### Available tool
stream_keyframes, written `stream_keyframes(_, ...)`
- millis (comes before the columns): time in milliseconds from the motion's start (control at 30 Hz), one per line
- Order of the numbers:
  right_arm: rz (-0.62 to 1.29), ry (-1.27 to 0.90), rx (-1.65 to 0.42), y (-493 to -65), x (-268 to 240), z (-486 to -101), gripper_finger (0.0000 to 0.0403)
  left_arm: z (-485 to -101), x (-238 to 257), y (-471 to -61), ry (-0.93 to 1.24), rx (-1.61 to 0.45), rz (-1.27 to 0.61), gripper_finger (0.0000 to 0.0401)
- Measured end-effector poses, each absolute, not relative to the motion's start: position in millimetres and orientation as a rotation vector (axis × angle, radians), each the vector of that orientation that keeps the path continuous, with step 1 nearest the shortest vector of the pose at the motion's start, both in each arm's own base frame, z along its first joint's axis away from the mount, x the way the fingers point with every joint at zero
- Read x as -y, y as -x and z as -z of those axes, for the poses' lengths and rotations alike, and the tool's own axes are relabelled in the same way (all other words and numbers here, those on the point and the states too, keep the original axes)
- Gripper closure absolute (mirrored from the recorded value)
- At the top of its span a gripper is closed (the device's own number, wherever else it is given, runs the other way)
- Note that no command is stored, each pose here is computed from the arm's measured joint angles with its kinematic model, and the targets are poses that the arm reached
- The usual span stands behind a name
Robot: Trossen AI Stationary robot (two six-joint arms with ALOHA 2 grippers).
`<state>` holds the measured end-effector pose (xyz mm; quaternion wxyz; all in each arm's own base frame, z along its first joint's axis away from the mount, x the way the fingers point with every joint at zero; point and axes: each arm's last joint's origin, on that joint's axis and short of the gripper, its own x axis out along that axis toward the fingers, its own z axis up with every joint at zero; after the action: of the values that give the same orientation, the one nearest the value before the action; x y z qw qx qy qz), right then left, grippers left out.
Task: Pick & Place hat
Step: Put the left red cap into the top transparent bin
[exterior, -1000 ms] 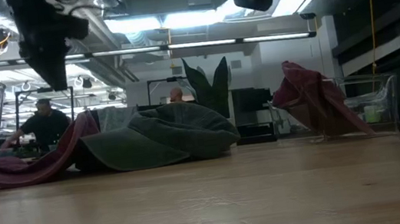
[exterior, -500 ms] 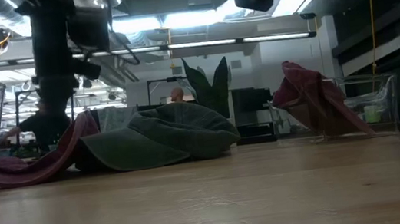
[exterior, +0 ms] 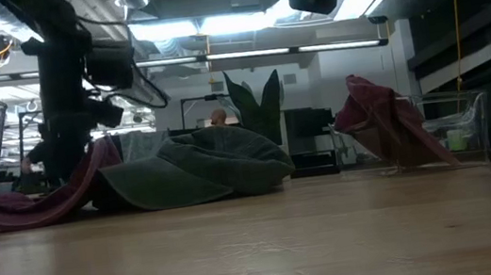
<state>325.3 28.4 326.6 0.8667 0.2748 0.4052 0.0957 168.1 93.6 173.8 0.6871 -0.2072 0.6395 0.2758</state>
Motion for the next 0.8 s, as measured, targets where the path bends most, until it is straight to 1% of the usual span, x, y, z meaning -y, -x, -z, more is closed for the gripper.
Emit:
stream_keyframes(100,-0.196,-0.578,-0.847,-325,-27,-327,0.0250,-169,-99,-167,0.481,-1.446,-0.658,0.0141)
stream_keyframes(200,-0.193,-0.579,-0.846,-325,-26,-327,0.0250,-162,-103,-167,0.493,-1.479,-0.675,0.0128)
stream_keyframes(500,-0.189,-0.586,-0.847,-326,-26,-327,0.0250,-137,-112,-179,0.495,-1.553,-0.644,0.0128)
stream_keyframes(667,-0.182,-0.603,-0.849,-326,-26,-327,0.0250,-133,-113,-180,0.471,-1.573,-0.607,0.0147)
stream_keyframes(800,-0.182,-0.603,-0.849,-326,-26,-327,0.0250,-134,-112,-181,0.474,-1.560,-0.600,0.0189)
